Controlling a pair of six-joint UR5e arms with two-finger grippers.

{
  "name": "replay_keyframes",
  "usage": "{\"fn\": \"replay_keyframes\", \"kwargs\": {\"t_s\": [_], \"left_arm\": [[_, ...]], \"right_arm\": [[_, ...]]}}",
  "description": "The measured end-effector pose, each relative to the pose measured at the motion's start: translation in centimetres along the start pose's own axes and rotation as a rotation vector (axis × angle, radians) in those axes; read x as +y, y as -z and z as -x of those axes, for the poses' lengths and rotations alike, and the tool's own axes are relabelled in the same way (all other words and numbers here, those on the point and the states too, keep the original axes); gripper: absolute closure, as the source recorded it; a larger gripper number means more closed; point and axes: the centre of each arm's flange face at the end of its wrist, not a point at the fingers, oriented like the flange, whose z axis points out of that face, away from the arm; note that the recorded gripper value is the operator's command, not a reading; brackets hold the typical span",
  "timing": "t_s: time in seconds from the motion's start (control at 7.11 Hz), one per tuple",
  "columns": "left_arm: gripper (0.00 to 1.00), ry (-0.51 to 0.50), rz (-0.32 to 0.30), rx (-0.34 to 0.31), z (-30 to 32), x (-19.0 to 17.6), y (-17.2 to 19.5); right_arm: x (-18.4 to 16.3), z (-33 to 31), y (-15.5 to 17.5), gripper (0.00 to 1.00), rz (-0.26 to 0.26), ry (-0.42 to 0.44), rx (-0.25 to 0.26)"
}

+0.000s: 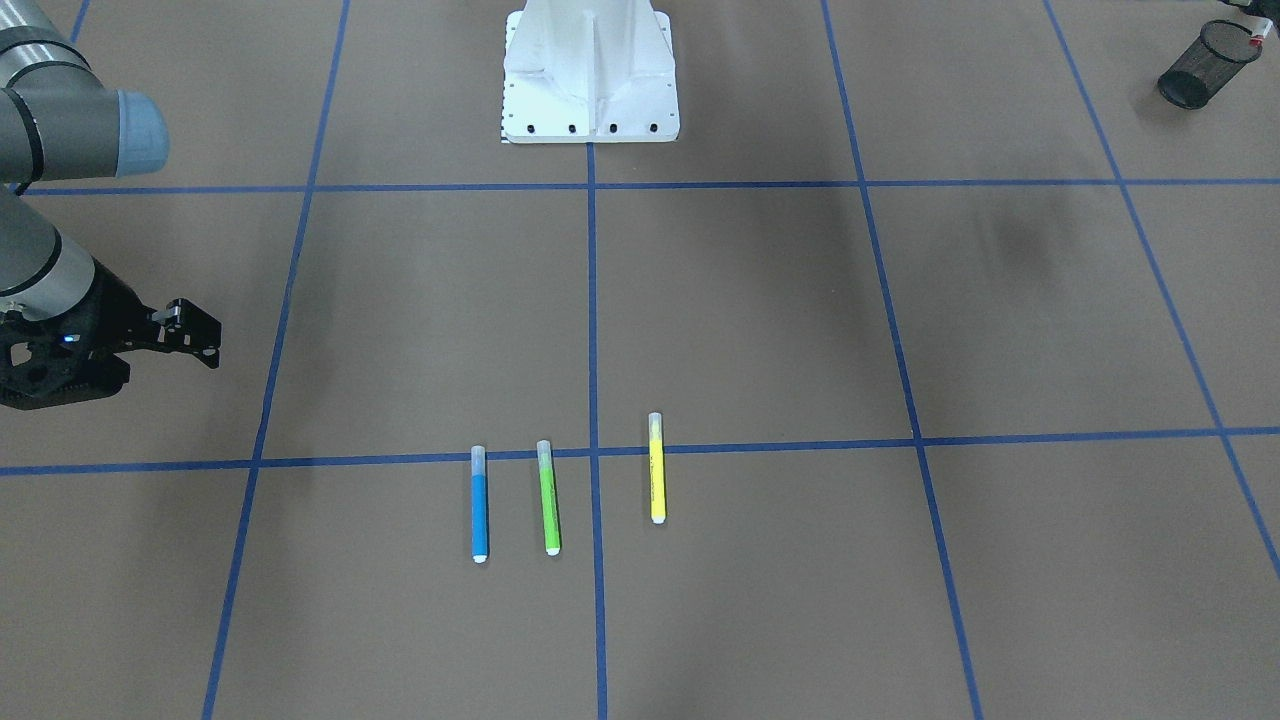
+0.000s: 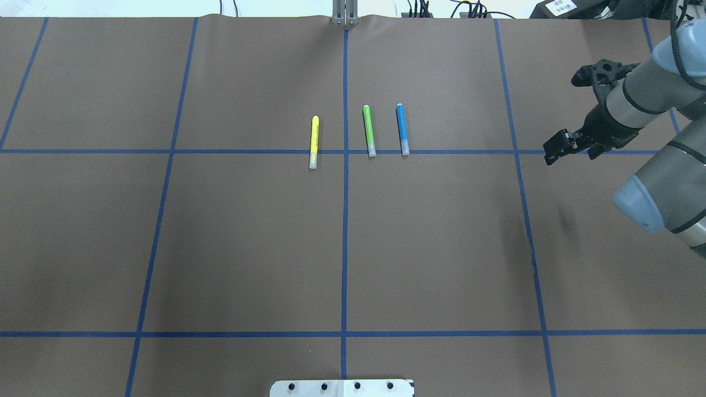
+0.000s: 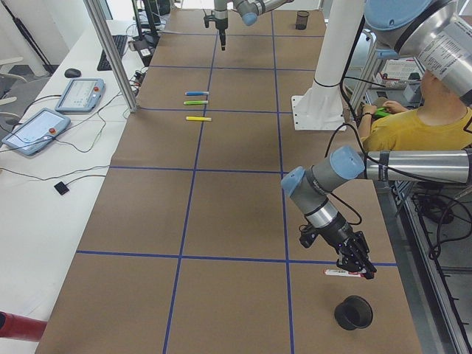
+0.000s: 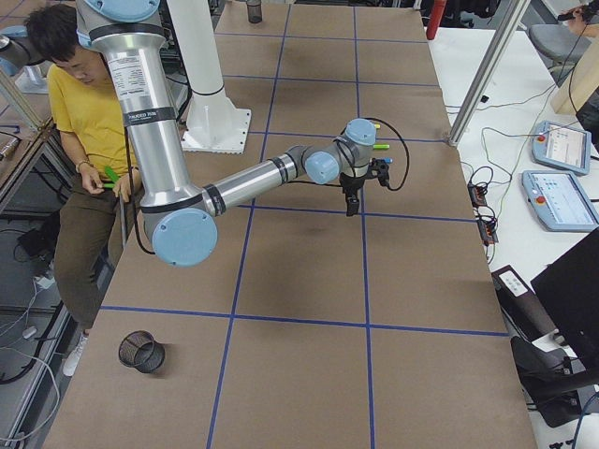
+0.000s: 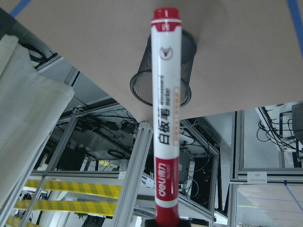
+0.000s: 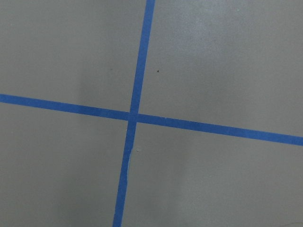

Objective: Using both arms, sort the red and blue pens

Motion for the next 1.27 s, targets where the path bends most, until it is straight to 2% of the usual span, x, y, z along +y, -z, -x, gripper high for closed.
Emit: {"fn": "replay_keyframes", "kwargs": {"t_s": [0.42,0.7,1.27], "left_arm": [[1.0,0.011,0.057,0.011,1.6,-0.3,-5.0],[1.0,-0.013,0.05,0.029,2.9,-1.5,-8.8],[1.0,-0.057,0.019,0.161,2.8,-2.4,-12.1]], "right_arm": [[0.8,-0.1,-0.8,0.01,-0.007,0.023,-0.012],[1.5,-0.3,-1.2,0.01,-0.025,0.031,-0.033],[1.7,-0.1,-1.2,0.01,-0.03,0.031,-0.039]]}}
